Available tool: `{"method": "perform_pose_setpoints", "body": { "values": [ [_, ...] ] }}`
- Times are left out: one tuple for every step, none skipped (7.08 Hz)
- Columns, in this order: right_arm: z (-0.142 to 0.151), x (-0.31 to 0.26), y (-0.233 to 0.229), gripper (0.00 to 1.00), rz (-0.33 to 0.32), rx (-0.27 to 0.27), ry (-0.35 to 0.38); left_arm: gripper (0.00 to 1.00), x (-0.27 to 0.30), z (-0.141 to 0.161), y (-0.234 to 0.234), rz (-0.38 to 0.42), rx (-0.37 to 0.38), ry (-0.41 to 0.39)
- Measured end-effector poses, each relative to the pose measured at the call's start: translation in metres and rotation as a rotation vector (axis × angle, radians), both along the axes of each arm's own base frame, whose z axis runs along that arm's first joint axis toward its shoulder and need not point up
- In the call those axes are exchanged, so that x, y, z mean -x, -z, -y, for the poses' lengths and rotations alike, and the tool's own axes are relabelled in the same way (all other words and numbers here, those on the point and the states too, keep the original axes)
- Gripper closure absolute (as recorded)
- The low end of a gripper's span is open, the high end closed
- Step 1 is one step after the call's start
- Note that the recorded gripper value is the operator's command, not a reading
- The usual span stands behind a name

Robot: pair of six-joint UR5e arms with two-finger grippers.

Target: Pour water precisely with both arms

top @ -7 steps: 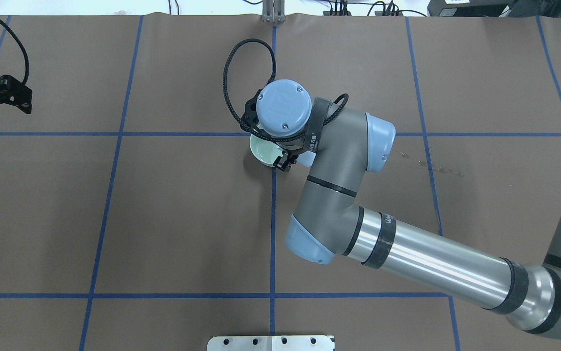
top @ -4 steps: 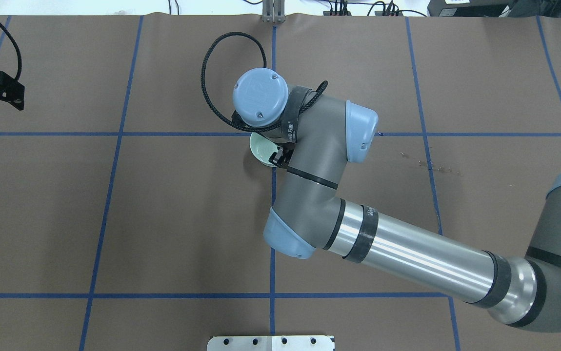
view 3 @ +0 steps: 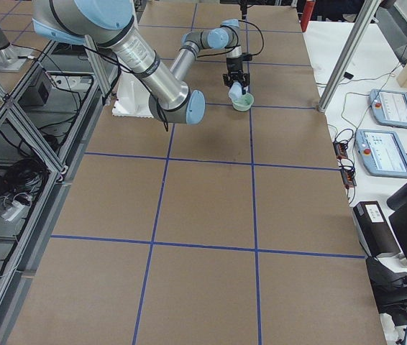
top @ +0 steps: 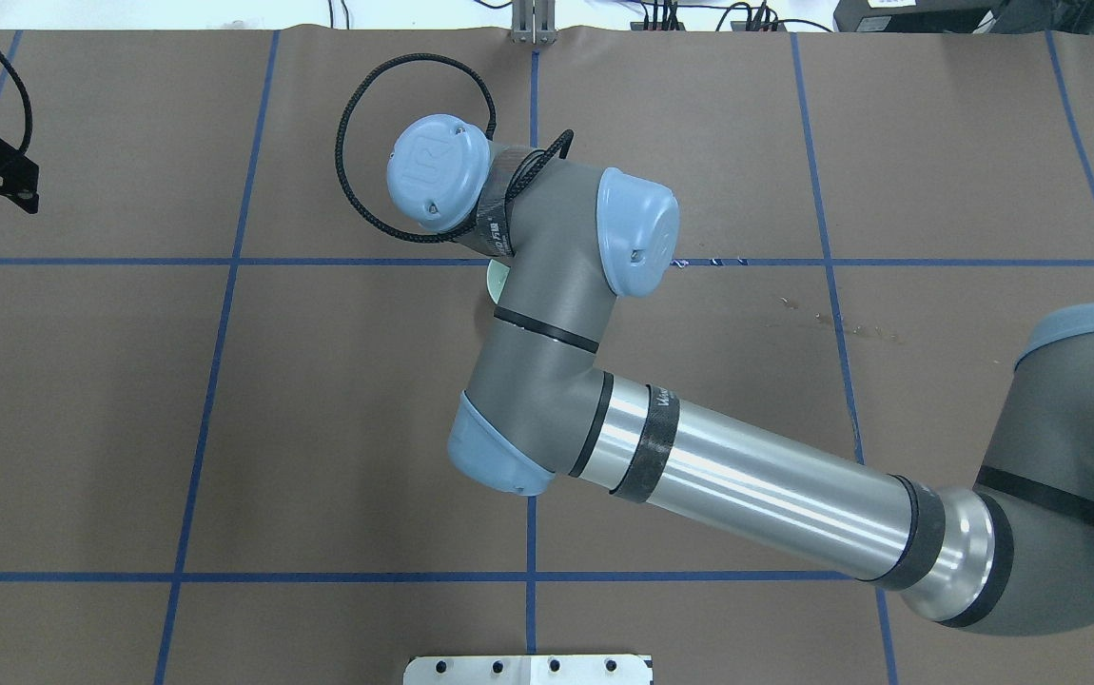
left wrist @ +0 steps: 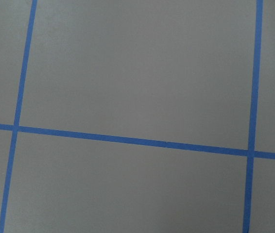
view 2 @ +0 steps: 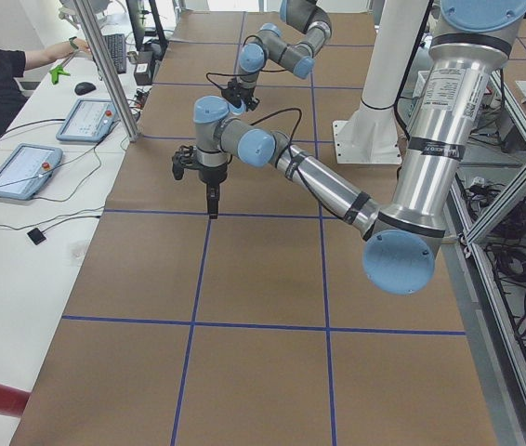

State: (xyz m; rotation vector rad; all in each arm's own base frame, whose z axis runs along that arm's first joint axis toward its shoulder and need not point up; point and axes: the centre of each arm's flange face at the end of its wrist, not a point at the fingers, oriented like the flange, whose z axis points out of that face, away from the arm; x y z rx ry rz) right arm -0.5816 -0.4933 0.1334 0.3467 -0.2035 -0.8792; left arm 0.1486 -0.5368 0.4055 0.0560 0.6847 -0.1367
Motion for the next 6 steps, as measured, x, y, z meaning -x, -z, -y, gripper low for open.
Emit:
{"method": "perform_pose_setpoints", "body": {
  "values": [
    [-0.002,0.001,-0.003,1.00,-0.031,-0.002,-0.001,0.00,-0.001,0.001,-0.002,-0.005,0.008,-0.002],
    [-0.005,0.001,-0.001,1.00,-0.075,-0.010,0.001,0.00,-0.002,0.002,-0.003,-0.009,0.013,-0.004],
    [-0.011,0.003,0.004,1.00,-0.130,-0.039,0.014,0.00,-0.002,0.003,-0.003,-0.016,0.017,-0.006],
    [-0.015,0.006,0.008,1.00,-0.174,-0.069,0.031,0.00,-0.002,0.003,-0.002,-0.024,0.020,-0.008],
    [-0.017,0.011,0.013,1.00,-0.199,-0.080,0.042,0.00,-0.002,0.003,-0.002,-0.028,0.023,-0.010],
    [-0.018,0.015,0.019,1.00,-0.209,-0.086,0.047,0.00,-0.002,0.004,-0.002,-0.029,0.024,-0.010]
  ]
}}
